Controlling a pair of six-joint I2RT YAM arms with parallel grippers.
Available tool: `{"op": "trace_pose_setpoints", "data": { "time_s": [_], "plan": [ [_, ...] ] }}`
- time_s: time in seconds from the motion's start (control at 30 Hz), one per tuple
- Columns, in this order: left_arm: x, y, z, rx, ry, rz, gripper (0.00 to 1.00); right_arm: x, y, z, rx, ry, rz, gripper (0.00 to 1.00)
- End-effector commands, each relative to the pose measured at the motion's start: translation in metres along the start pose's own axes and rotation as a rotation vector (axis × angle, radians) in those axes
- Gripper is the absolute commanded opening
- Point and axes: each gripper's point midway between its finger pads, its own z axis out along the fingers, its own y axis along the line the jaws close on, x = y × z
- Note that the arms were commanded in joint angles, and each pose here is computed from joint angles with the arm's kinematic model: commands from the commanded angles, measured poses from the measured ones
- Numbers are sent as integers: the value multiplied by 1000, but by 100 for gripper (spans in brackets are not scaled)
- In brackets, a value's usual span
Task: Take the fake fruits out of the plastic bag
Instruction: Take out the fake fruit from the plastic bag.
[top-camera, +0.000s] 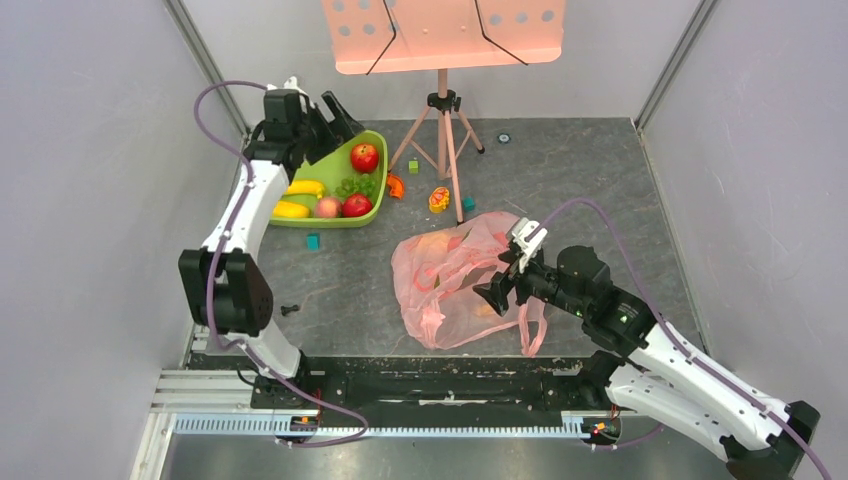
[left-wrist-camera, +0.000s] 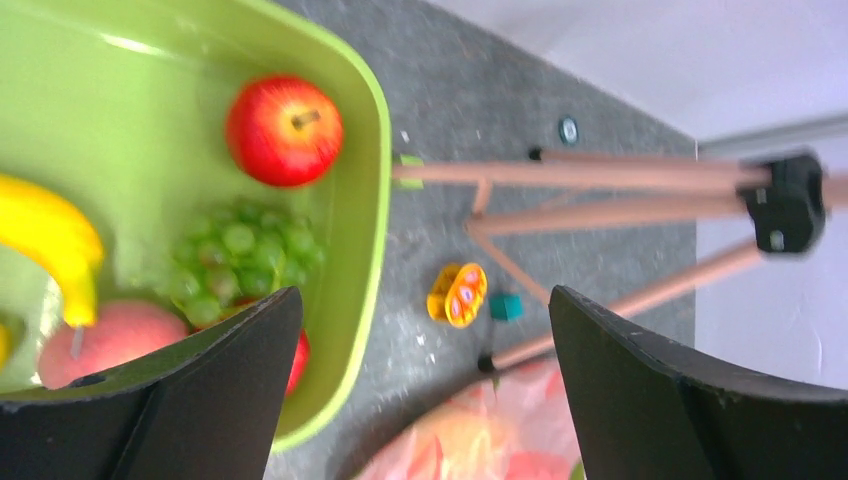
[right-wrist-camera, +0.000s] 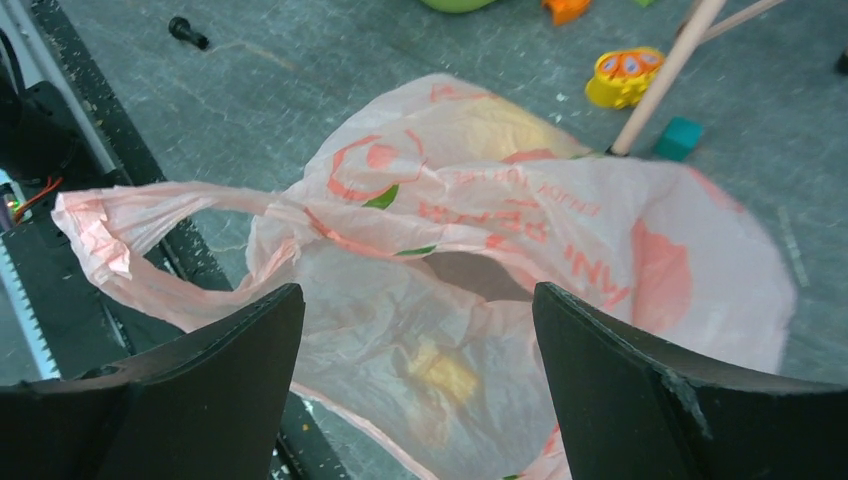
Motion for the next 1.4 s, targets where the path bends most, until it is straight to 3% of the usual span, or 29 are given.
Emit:
{"op": "trace_pose_setpoints", "data": {
  "time_s": [0.0, 0.33, 0.53, 0.83, 1.13, 1.37],
  "plan": [
    [38, -39, -22, 121, 36, 26, 97, 12, 14, 10, -66, -4, 88, 85],
    [156, -65, -24, 160, 223, 135, 90, 60, 36, 21, -163, 103, 140, 65],
    [210, -62, -24, 153, 309, 171, 85, 66, 30, 38, -110, 81, 191, 52],
    [252, -31, -25, 90, 357, 186, 75, 72, 16, 70, -16, 83, 216, 50],
    [269, -19, -11, 45, 395, 210, 74, 92, 7, 95, 55, 172, 179, 50],
    [282, -16, 0, 30, 426, 221, 72, 84, -7, 112, 123, 127, 176, 55]
  ]
}}
